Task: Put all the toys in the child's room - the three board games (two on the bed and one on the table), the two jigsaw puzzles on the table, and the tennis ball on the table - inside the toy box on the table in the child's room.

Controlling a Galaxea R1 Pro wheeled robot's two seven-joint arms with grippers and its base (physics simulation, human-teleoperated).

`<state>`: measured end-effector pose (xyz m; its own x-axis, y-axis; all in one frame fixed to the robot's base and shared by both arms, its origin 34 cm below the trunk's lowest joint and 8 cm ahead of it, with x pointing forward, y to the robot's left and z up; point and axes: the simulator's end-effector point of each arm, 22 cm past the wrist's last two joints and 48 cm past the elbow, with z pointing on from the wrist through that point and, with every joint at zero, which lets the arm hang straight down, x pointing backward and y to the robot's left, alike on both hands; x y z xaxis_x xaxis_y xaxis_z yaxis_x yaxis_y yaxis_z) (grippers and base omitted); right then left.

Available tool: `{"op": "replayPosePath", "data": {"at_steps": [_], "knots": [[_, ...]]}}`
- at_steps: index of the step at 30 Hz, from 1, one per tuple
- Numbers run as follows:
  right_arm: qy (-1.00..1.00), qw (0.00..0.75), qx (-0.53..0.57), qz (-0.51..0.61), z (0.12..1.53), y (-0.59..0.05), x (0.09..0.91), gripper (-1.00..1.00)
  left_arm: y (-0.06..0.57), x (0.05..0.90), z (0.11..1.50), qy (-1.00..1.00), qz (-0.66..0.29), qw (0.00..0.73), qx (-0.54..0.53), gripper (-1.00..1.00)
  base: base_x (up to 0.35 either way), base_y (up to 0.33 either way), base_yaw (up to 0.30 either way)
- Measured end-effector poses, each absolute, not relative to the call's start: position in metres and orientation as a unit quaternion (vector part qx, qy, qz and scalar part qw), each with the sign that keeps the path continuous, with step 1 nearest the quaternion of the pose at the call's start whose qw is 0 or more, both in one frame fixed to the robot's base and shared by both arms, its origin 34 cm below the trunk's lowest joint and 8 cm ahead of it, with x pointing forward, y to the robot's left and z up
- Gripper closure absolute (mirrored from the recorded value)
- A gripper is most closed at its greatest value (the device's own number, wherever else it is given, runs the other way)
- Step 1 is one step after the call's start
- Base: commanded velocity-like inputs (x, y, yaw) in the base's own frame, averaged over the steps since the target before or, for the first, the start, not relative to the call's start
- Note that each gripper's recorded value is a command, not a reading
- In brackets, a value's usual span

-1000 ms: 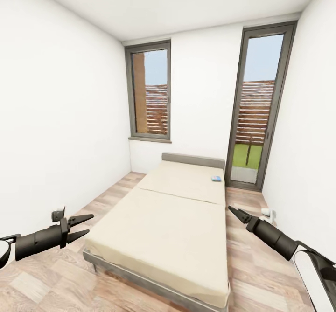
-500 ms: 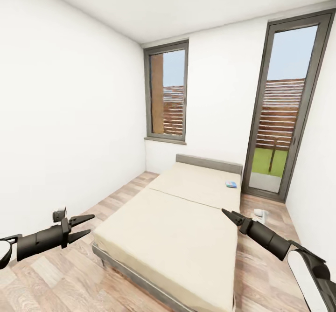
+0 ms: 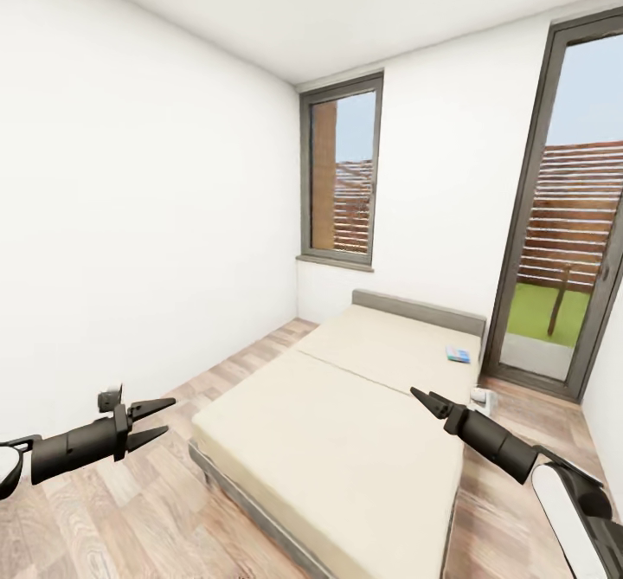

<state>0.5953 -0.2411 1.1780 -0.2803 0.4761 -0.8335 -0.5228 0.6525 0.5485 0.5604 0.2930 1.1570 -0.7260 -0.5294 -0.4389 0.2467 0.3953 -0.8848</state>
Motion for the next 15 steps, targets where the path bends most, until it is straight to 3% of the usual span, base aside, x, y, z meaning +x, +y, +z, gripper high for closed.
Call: {"op": "replayPosePath", "data": {"at_steps": [10, 15], "knots": [[0.689, 0.593, -0.007, 0.417, 1.168, -0.245, 0.597, -1.00, 0.293, 0.560, 1.159, 0.754, -0.542, 0.360, -0.092, -1.00, 0.002, -0.299, 0.274], [0.693, 0.588, -0.001, 0.418, 1.161, -0.246, 0.598, -1.00, 0.293, 0.560, 1.159, 0.754, -0.542, 0.360, -0.092, -1.00, 0.000, -0.236, 0.123]]}}
